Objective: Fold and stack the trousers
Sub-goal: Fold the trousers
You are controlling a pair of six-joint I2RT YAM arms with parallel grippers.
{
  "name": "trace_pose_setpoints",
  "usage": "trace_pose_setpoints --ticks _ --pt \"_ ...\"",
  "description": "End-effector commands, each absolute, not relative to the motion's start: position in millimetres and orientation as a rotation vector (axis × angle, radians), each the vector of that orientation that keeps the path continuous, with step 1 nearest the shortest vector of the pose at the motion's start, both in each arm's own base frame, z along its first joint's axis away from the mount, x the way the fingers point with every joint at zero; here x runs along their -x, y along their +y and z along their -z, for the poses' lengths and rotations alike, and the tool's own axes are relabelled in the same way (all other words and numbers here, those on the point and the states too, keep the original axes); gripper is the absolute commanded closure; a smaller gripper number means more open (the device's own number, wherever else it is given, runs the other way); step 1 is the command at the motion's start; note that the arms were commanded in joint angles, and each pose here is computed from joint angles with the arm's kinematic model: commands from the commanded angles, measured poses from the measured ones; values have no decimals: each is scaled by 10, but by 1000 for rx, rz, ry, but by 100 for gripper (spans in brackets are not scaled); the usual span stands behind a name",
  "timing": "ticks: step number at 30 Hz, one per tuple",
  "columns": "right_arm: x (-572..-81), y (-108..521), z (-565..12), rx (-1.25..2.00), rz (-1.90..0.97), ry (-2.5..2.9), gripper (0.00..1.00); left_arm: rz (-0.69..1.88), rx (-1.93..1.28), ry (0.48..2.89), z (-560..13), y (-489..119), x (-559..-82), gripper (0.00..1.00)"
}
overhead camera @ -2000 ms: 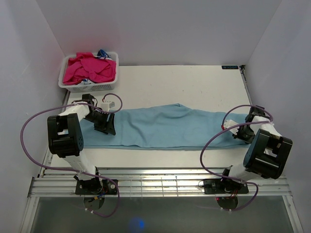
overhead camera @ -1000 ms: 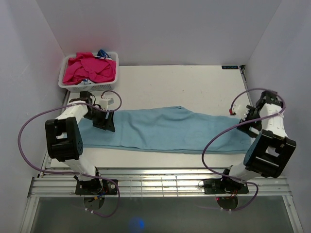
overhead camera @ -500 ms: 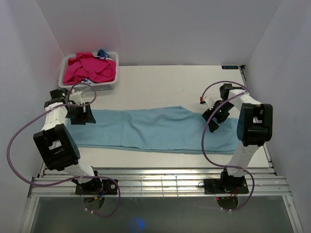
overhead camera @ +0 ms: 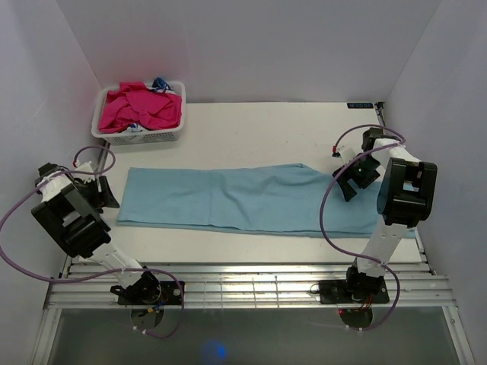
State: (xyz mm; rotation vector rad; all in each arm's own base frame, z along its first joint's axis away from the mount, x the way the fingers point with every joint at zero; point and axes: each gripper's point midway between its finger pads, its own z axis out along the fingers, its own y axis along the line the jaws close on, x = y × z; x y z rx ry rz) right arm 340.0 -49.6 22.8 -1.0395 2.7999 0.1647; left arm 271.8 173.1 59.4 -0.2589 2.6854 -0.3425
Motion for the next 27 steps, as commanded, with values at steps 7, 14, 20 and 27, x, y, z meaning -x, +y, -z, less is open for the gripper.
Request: trace_pose_setpoints --ticks 7,14,20,27 --pt "-3383 -421 -295 1077 -186 2811 3 566 178 2590 -523 1546 -3103 23" --pt "-3409 -450 -313 1086 -146 2815 2 672 222 2661 -123 1240 -3147 26" --pt "-3396 -446 -319 1092 -151 2821 2 669 306 2695 84 1111 -3186 54" --pt "-3413 -421 -409 1085 -155 2796 2 546 376 2615 -225 1478 -3375 100"
